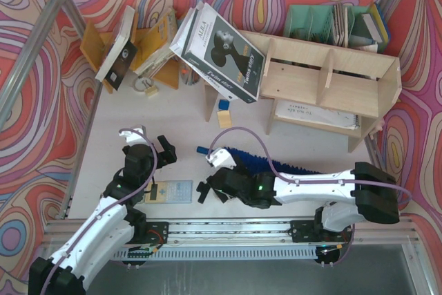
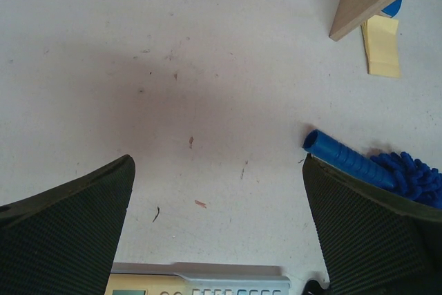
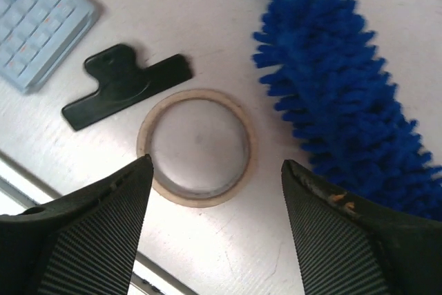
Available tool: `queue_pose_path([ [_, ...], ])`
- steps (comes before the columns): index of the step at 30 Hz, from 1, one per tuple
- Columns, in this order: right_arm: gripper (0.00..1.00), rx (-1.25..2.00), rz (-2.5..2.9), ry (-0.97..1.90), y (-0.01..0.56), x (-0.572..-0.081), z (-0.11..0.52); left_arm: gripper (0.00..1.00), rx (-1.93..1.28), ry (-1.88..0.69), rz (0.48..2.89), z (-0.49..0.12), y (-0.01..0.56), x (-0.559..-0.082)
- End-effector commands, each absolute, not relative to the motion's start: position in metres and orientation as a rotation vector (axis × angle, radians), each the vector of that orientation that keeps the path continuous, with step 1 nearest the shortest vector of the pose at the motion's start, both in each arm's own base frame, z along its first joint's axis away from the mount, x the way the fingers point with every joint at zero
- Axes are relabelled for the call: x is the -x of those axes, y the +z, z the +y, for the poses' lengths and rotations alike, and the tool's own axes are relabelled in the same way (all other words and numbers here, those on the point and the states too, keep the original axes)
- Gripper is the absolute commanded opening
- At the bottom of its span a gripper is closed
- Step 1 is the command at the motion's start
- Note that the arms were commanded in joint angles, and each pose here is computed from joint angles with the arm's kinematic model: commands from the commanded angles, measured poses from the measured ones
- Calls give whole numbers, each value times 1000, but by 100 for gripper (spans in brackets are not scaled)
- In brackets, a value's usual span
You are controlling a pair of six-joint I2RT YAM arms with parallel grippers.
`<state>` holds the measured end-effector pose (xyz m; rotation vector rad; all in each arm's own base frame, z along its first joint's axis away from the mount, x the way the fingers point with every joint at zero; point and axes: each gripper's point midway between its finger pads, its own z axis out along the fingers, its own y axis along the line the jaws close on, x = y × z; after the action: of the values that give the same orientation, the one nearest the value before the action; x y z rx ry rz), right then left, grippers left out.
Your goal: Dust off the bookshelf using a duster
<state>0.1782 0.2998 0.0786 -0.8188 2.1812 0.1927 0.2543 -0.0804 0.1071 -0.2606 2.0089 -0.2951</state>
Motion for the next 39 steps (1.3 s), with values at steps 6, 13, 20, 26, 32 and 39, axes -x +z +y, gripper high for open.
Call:
queue_pose_path([
  [6, 80, -99, 2362, -13, 94, -174, 225, 99, 247, -298, 1994, -81, 109, -255],
  [13, 84, -710, 2355, -140, 84, -145, 172, 98, 245, -303, 1992, -82, 110, -255],
  [20, 83, -1116, 2188, -13, 78, -139, 141, 98, 243, -307, 1985, -81, 111, -254],
  [26, 81, -1299, 1993, 109, 88, -152, 125, 99, 241, -309, 1985, -82, 111, -254],
  [32, 89, -1403, 1844, 66, 91, -155, 103, 98, 239, -309, 1990, -82, 110, -254],
  [39, 94, -1412, 1715, 370, 91, -181, 108, 99, 237, -311, 1991, -83, 109, -254],
])
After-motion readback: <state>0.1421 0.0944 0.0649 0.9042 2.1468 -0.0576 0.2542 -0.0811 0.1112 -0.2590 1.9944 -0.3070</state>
